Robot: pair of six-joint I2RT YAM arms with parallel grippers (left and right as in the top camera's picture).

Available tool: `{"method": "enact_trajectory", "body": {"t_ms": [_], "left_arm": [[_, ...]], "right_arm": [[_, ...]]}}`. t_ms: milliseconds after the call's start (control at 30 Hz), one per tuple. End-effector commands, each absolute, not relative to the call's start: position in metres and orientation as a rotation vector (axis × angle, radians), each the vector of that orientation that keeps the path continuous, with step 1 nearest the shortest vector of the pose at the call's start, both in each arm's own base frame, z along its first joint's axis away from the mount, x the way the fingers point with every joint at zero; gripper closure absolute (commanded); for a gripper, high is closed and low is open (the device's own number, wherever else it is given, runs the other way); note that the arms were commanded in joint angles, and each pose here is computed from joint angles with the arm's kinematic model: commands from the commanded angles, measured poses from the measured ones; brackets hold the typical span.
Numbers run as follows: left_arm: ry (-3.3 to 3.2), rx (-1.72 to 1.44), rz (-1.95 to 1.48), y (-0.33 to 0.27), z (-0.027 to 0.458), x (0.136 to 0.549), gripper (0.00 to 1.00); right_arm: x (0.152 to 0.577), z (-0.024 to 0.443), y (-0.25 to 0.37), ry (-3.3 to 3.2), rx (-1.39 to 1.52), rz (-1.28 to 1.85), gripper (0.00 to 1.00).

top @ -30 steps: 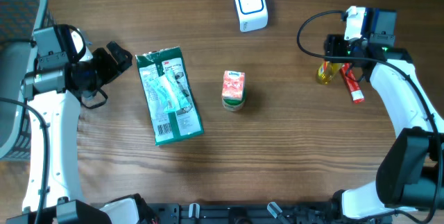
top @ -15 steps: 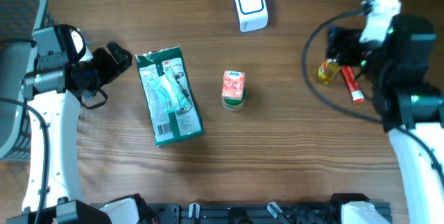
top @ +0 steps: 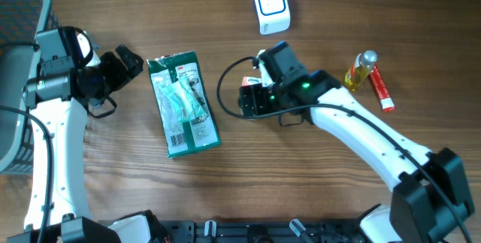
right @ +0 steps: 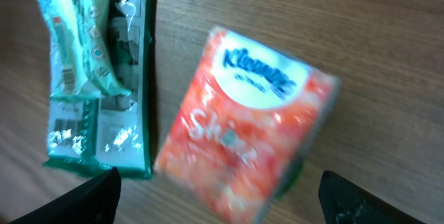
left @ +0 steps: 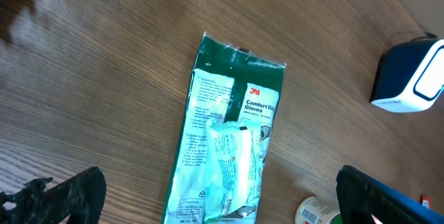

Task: Scan the item barcode
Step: 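Move the right gripper over the Kleenex pack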

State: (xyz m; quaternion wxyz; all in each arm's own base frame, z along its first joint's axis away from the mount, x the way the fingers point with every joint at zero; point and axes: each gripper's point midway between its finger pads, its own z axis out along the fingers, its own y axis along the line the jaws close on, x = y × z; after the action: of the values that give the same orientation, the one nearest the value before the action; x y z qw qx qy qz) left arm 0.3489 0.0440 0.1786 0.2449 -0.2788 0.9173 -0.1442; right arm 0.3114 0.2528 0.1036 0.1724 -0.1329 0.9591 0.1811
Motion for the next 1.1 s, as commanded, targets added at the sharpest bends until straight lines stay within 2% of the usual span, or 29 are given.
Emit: {"method": "enact_trajectory", "body": {"t_ms": [0,1067], "left_arm": [[2.496,-0.728,-0.38,0.0446,0.1835,0.3506,0.0],[2.496,-0.728,-0.379,0.0446,0.1836,0.3507,0.0]], "right_arm": [[0.3198,0.0882,0.2484,2.703,-0.356,0.34,0.07],[0.3202,0.0811,0.2494,2.71,-0.363,0.317,0.04]]}}
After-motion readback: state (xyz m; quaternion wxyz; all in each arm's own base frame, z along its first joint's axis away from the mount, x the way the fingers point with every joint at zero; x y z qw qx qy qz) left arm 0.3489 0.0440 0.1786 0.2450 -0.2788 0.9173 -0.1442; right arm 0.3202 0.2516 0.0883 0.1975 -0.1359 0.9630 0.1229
